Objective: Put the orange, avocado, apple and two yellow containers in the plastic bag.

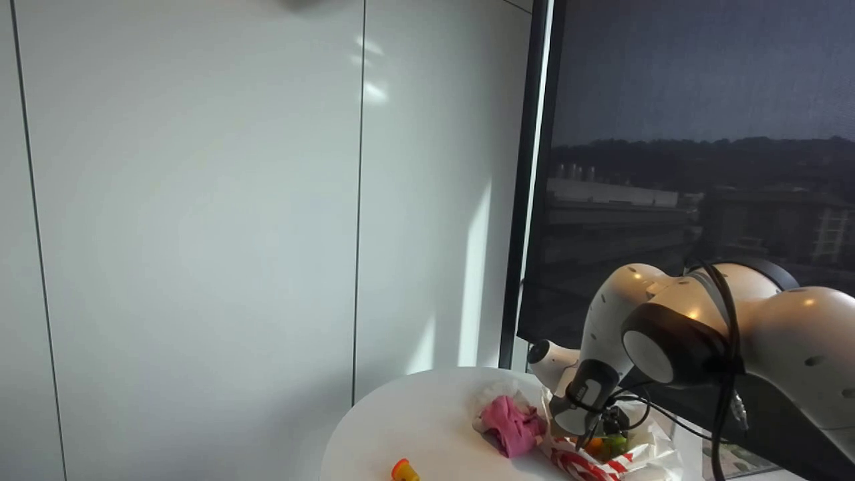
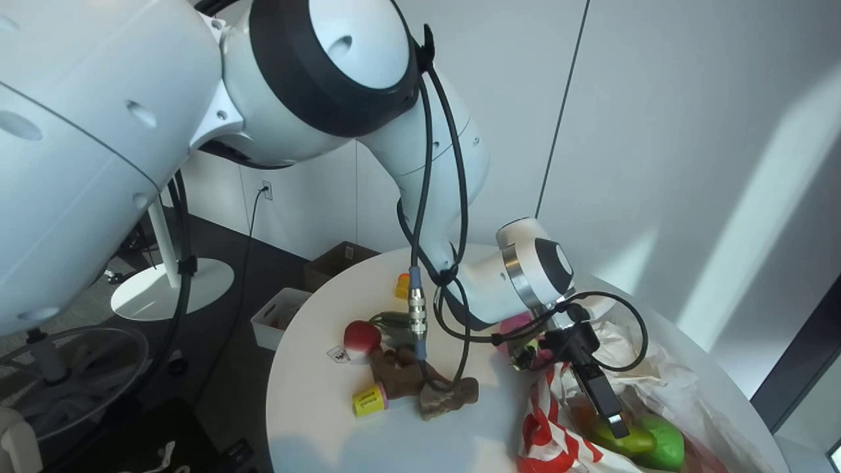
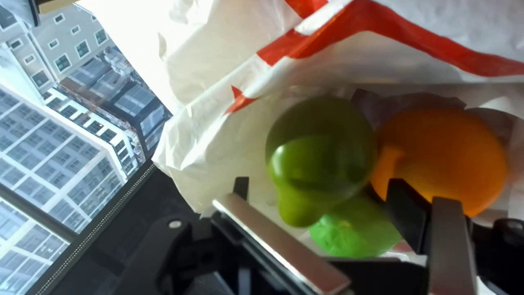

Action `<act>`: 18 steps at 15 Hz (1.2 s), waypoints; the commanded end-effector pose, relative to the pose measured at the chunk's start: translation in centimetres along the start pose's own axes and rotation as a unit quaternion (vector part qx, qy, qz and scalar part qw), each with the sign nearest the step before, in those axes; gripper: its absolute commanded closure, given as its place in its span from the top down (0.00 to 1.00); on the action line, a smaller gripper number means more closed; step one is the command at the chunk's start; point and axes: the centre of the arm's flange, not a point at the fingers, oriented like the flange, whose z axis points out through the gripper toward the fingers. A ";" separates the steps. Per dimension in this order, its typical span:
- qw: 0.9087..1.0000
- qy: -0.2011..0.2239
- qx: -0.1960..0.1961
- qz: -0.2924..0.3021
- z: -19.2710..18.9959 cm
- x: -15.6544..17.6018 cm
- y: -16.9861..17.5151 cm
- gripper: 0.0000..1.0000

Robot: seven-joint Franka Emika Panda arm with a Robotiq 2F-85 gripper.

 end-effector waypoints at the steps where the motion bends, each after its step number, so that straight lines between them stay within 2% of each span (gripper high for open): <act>1: 0.998 0.051 -0.010 0.034 -2.7 1.3 0.7 1.00; 2: 0.997 0.063 -0.010 0.042 -3.6 1.6 1.1 1.00; 4: 0.997 0.062 -0.014 0.044 -6.2 1.9 2.0 1.00; 6: 0.999 0.026 0.012 0.015 -9.5 1.5 2.9 1.00; 9: 0.997 -0.017 0.070 -0.038 -15.1 0.0 4.0 1.00; 11: 0.991 -0.033 0.099 -0.079 -19.0 -1.4 5.8 1.00; 13: 0.985 -0.056 0.102 -0.125 -21.6 -2.8 7.6 1.00; 16: 0.972 -0.100 0.097 -0.191 -22.7 -5.1 10.1 1.00; 18: 0.958 -0.129 0.100 -0.236 -22.3 -7.1 11.2 1.00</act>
